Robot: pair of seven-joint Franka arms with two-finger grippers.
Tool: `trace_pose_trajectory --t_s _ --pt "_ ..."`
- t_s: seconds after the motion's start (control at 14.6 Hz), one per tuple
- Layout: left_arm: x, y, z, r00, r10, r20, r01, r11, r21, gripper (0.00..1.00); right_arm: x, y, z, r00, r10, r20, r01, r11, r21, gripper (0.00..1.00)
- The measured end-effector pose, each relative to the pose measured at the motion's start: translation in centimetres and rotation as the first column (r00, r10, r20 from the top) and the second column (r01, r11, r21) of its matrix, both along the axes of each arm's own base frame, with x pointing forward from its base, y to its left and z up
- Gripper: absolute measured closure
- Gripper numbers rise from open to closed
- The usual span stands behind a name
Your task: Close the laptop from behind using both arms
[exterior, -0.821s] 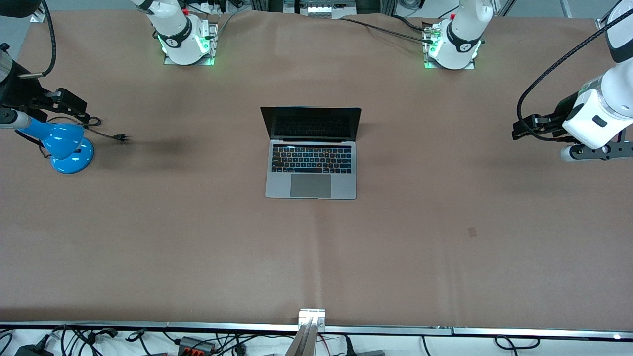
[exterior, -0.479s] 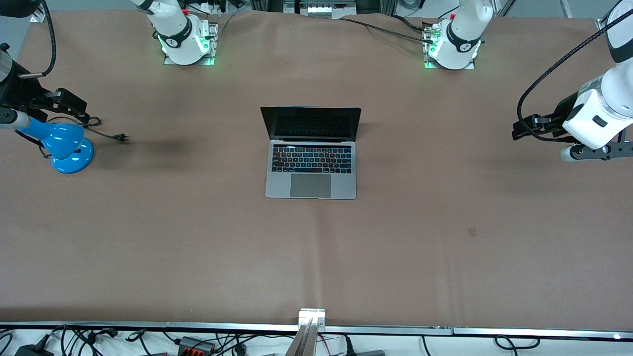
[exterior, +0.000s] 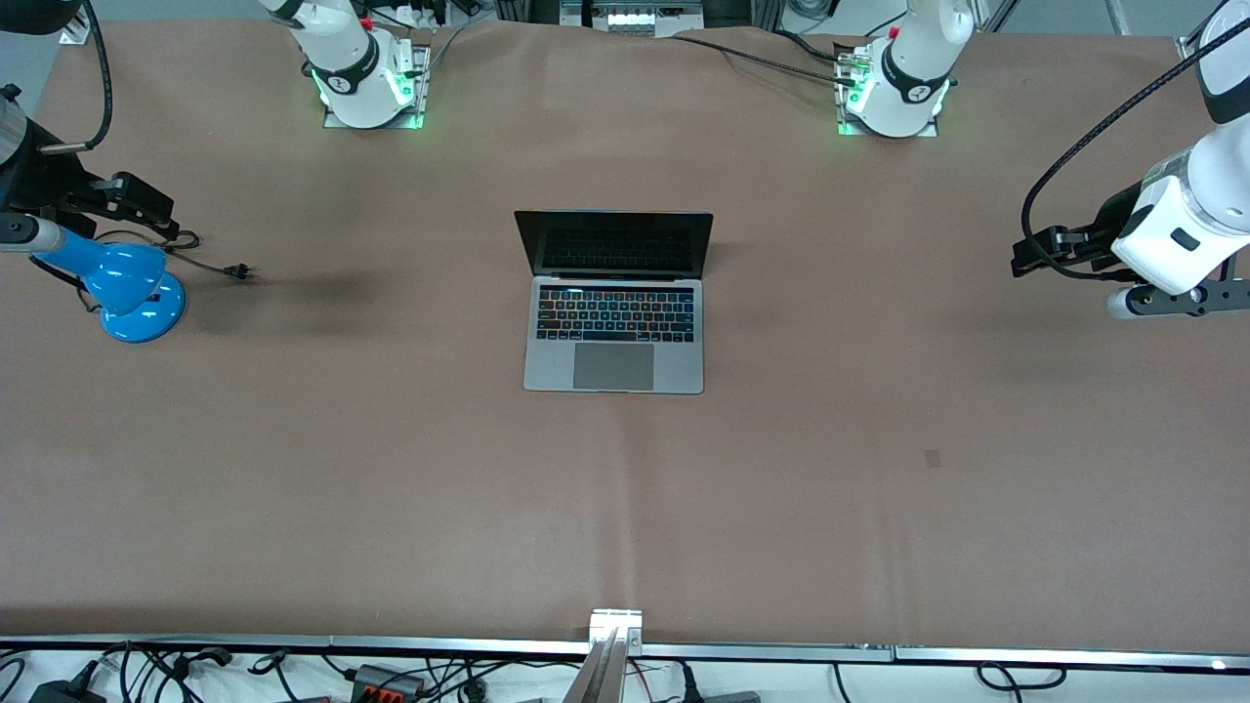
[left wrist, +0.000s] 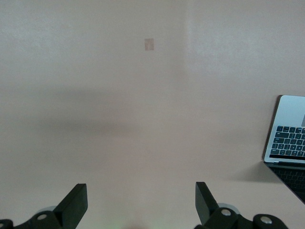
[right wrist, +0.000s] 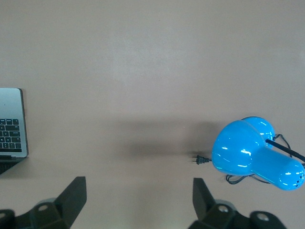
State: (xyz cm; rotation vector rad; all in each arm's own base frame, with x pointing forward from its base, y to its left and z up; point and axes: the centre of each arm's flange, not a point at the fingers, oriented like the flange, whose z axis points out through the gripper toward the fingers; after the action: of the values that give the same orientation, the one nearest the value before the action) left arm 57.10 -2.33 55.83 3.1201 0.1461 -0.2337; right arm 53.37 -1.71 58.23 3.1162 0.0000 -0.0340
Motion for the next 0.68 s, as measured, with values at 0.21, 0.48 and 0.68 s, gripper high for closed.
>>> trace_pose_trajectory --t_s 0.21,0.48,0.68 --pt "0.00 -0.03 0.00 1.000 -0.001 0.000 0.001 1.000 0.000 0.00 0.00 0.07 -0.02 1.000 0.002 -0.001 -0.002 1.000 0.000 0.29" --pt "0.00 -0.04 0.00 1.000 -0.001 0.000 0.001 1.000 0.000 0.06 -0.02 0.14 -0.06 1.000 0.003 -0.003 -0.003 1.000 0.000 0.70" --pt "-0.01 -0.14 0.01 1.000 -0.003 0.000 0.003 1.000 0.000 0.38 -0.16 0.16 -0.19 1.000 0.004 -0.016 -0.004 1.000 0.000 0.96"
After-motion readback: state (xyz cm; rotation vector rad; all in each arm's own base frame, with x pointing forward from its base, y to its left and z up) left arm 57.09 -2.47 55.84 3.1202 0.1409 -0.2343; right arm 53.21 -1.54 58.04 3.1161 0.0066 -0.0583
